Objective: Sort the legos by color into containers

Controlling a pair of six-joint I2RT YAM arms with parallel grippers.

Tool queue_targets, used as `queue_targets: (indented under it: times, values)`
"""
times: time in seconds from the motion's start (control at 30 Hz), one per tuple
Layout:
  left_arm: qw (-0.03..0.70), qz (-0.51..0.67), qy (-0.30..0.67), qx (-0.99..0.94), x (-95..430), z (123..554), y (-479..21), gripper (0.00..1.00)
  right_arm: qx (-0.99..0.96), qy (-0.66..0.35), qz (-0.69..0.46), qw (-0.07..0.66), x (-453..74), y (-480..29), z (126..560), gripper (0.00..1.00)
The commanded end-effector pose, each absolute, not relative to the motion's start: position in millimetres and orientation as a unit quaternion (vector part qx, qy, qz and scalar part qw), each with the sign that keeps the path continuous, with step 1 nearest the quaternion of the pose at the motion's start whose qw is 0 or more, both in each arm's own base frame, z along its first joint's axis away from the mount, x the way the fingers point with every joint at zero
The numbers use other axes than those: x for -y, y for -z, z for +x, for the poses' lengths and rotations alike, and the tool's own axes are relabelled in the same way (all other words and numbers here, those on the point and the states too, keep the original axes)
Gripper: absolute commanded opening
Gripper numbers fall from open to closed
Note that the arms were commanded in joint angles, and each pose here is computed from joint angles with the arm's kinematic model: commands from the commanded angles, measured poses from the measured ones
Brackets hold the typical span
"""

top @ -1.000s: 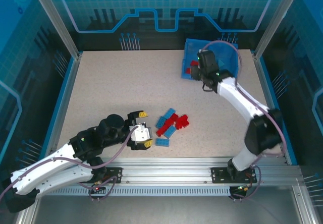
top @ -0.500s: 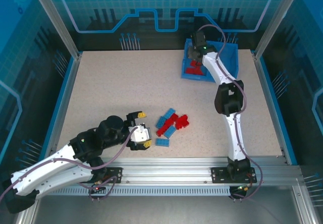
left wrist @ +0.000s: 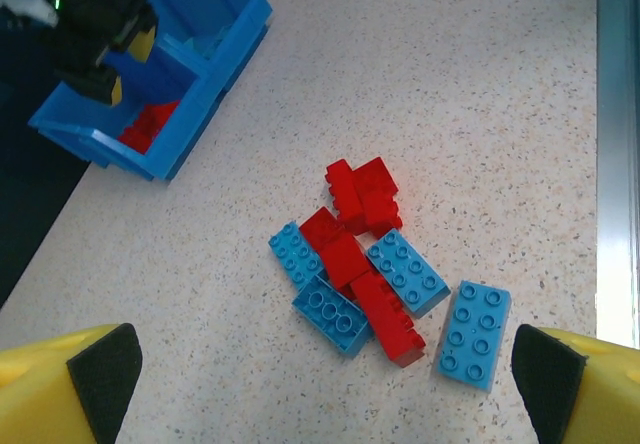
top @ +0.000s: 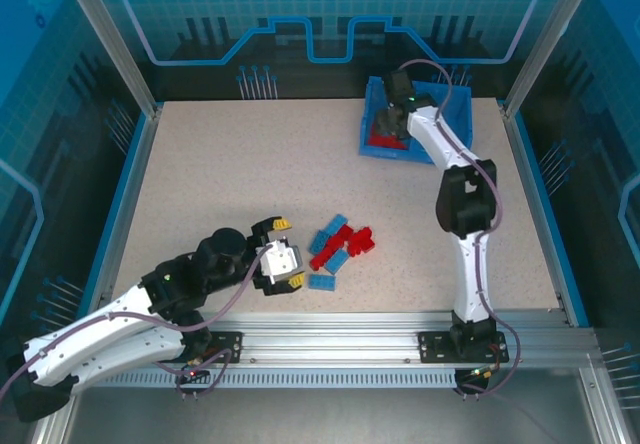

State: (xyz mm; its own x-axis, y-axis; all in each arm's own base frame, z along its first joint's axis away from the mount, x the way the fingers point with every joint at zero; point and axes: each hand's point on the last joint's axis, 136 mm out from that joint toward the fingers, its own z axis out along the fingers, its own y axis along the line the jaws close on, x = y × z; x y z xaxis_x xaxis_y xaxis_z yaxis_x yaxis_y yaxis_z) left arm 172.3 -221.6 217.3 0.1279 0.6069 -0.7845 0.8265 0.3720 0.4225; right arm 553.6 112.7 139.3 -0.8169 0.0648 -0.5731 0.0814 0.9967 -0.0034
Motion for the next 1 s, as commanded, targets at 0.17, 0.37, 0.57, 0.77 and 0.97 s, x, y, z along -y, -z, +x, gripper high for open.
queue_targets:
  times: [0.17, 0.37, 0.57, 0.77, 0.97]
  values:
    - [0.506, 0.446, 0.098, -0.732, 213, 202, -235, 0.99, -0.931, -0.104, -0.052, 0.347, -159, -219, 429, 0.68]
    - [0.477, 0.421, 0.109, -0.764, 216, 206, -240, 0.99, -0.901, -0.197, -0.214, 0.321, -228, -216, 297, 0.73]
    - [0.485, 0.419, 0.119, -0.759, 216, 203, -247, 0.99, -0.933, -0.184, -0.2, 0.237, -234, -173, 229, 0.74]
    - [0.467, 0.482, 0.157, -0.725, 222, 176, -241, 0.99, -0.962, -0.16, -0.115, 0.19, -232, -125, 203, 0.75]
    - [0.472, 0.404, 0.198, -0.758, 234, 189, -247, 0.99, -0.969, -0.13, -0.057, 0.203, -207, -113, 194, 0.76]
